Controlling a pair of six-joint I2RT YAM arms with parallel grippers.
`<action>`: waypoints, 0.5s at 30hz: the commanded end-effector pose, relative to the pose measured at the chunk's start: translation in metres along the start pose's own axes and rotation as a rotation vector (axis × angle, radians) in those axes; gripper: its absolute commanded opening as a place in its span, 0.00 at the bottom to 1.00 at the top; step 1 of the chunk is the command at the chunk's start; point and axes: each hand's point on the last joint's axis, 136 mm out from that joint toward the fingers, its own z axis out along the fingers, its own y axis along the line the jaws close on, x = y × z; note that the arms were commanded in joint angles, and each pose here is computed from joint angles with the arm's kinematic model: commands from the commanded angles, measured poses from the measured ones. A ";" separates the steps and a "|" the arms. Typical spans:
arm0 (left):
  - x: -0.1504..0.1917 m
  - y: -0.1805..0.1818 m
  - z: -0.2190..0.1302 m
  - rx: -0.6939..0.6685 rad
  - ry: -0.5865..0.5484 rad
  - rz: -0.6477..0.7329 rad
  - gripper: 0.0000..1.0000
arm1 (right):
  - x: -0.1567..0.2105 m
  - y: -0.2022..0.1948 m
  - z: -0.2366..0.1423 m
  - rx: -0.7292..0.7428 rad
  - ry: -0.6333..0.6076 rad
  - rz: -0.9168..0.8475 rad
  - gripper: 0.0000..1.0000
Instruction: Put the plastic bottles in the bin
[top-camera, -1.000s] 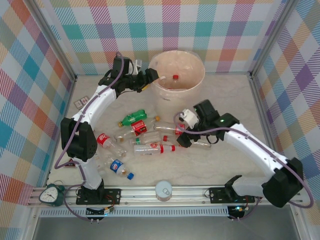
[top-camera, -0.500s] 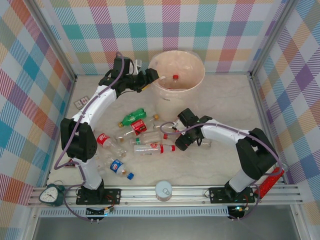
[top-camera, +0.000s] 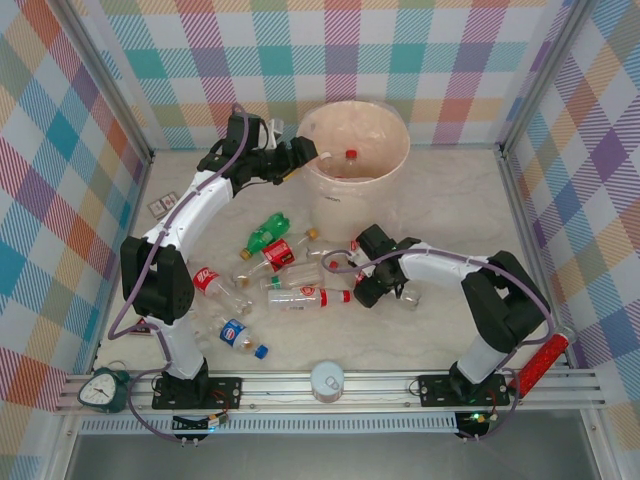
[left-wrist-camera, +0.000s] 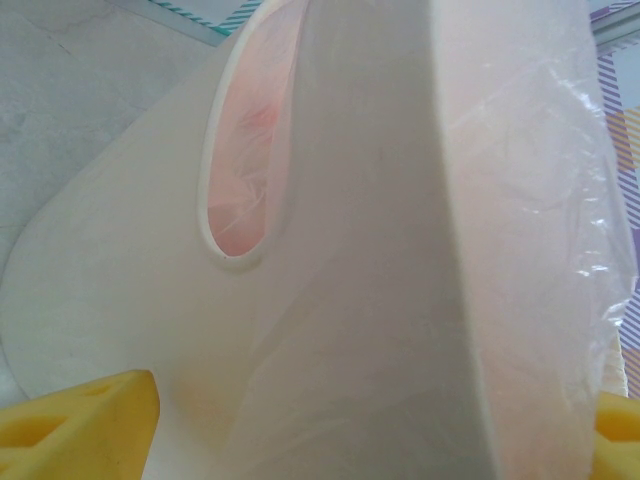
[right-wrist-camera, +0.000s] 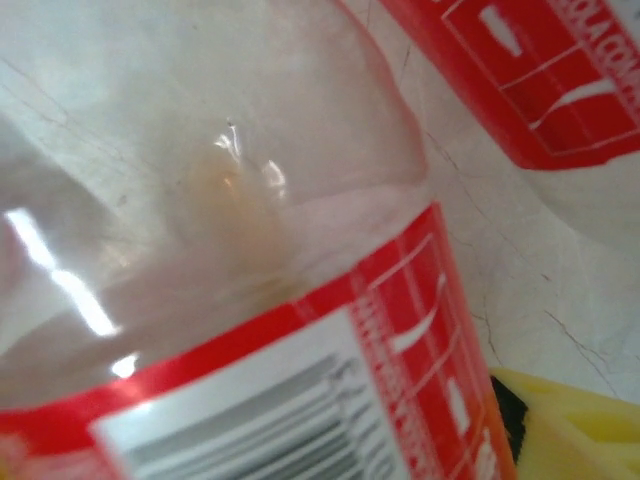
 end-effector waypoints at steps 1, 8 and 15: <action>0.021 0.027 0.010 -0.094 0.070 -0.019 0.83 | -0.005 0.001 -0.023 0.007 -0.045 0.014 0.76; 0.022 0.030 0.012 -0.098 0.077 -0.017 0.83 | 0.000 0.003 -0.064 -0.003 -0.098 0.025 0.66; 0.023 0.031 0.012 -0.099 0.078 -0.017 0.83 | -0.003 0.023 -0.120 -0.106 -0.240 0.032 0.62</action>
